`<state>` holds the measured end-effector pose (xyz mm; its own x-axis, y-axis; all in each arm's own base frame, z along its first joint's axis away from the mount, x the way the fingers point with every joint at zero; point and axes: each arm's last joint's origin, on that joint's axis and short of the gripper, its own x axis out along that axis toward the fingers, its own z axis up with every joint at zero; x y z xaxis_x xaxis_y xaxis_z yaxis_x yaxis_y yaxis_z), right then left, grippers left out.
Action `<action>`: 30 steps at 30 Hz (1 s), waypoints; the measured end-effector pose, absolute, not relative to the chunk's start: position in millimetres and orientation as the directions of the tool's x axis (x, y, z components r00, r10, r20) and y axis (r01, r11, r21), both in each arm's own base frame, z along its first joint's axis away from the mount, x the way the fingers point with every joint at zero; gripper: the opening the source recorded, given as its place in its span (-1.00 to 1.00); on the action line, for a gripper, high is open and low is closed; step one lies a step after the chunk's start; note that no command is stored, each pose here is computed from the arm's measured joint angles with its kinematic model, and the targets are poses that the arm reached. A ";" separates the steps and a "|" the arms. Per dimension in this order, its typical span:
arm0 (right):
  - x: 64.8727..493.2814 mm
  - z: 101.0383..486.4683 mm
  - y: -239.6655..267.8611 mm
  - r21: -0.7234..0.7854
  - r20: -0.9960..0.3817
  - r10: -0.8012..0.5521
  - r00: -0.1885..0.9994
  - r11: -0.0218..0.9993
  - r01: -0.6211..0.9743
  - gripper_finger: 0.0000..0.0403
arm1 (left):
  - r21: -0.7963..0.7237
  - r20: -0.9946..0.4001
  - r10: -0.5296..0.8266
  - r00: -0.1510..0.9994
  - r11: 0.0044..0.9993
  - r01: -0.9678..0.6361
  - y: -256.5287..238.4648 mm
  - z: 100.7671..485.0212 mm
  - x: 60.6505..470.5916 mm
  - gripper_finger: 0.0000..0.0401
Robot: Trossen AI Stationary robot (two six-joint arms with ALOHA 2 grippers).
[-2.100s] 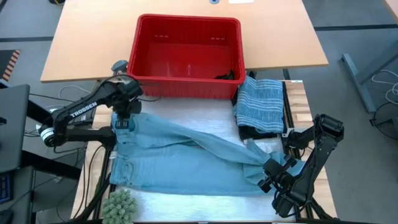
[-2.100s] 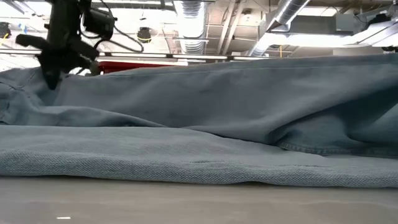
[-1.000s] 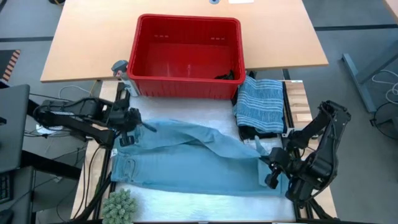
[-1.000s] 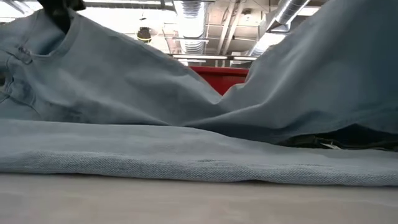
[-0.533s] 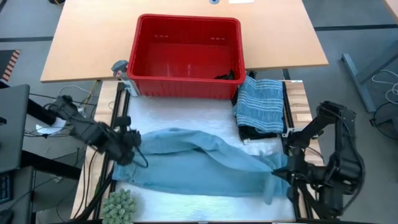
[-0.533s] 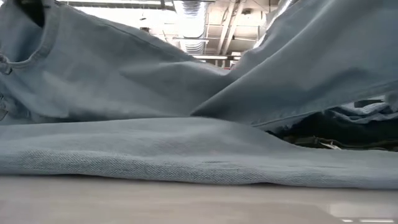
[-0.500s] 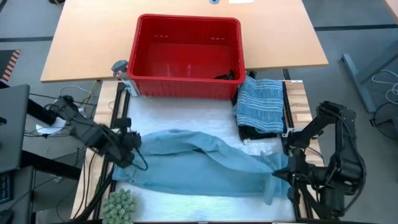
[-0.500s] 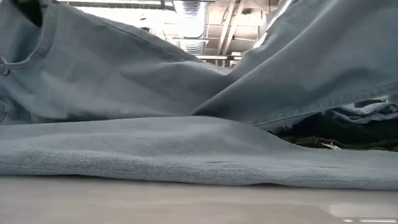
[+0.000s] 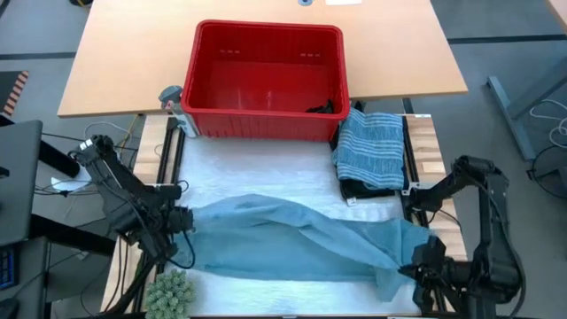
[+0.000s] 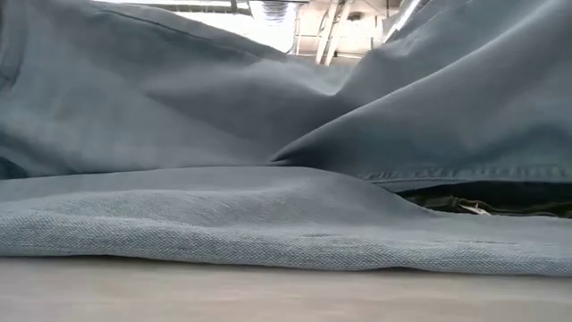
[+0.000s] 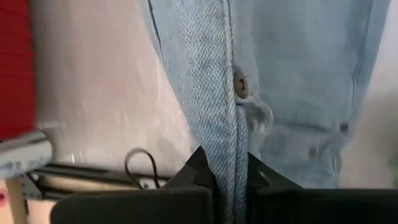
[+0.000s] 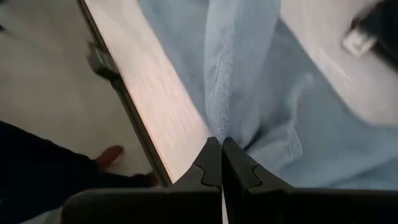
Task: Fold Laundry from Bin
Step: Fold the light blue pants
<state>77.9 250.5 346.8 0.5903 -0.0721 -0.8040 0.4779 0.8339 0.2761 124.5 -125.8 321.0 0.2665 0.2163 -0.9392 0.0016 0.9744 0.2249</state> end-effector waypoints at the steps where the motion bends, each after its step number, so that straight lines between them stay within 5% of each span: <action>1: 76.9 342.2 255.6 0.266 -0.814 -0.076 0.577 0.833 0.484 -0.91 | 0.221 -0.946 0.212 0.246 0.975 0.010 -127.5 316.7 122.2 -1.00; 13: 73.5 317.8 275.8 0.174 -0.880 -0.127 0.458 0.809 0.561 -0.91 | 0.309 -0.950 0.305 0.070 0.950 0.045 -128.1 261.2 101.4 -0.96; 30: 72.3 317.8 274.0 0.152 -0.891 -0.137 0.432 0.808 0.569 -0.91 | 0.060 -0.997 0.051 0.049 0.978 0.201 -154.2 250.1 96.4 -0.95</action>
<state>72.3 274.0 317.8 0.4322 -0.1371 -0.8913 0.5690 0.8083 0.1516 96.4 -154.2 250.1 0.0490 0.0512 -0.9975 0.2006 0.9778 0.0601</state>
